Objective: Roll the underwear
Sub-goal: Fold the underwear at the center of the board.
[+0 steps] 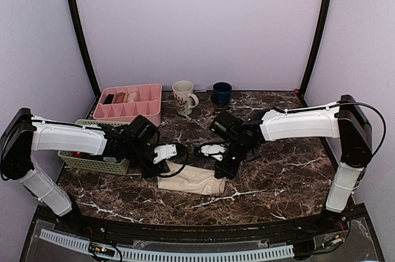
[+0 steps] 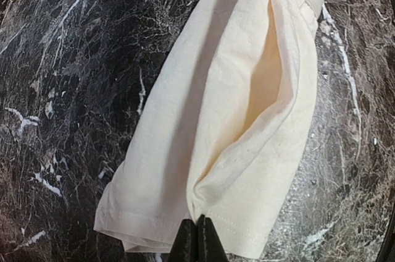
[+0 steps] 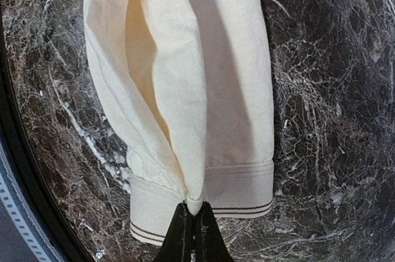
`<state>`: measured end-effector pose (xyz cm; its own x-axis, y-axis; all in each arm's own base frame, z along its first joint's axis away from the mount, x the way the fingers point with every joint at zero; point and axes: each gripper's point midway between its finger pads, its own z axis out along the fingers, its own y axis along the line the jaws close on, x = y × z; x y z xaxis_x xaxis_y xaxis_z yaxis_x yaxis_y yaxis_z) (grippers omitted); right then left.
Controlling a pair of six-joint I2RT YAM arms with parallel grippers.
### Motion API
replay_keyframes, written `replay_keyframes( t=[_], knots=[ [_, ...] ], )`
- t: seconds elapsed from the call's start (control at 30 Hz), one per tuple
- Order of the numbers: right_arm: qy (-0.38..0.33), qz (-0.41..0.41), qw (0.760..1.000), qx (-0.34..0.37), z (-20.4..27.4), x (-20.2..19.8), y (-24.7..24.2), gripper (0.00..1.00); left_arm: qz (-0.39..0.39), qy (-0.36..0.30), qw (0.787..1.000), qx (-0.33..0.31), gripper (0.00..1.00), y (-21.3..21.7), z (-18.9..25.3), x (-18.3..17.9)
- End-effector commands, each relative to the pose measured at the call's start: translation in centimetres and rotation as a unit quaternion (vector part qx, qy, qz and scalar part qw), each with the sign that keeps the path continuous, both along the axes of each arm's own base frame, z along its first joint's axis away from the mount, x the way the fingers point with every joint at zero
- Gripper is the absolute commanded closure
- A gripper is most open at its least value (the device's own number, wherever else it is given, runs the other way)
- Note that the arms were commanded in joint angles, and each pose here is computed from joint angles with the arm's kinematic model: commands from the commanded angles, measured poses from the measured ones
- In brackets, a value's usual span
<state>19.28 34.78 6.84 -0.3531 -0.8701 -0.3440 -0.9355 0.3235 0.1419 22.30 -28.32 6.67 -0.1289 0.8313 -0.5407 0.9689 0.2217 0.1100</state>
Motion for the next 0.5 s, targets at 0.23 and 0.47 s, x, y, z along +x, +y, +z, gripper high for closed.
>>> replay_keyframes(
  t=[0.23,0.47],
  knots=[
    [-0.008,-0.041,0.997,-0.064,-3.3,2.1,-1.1,1.0,-0.009,-0.016,1.0,-0.001,1.0,-1.2,0.9,2.6],
    [0.001,-0.047,0.997,-0.066,-3.7,2.0,-1.5,1.0,0.005,0.025,0.999,0.038,1.0,-0.2,-2.7,3.1]
  ],
)
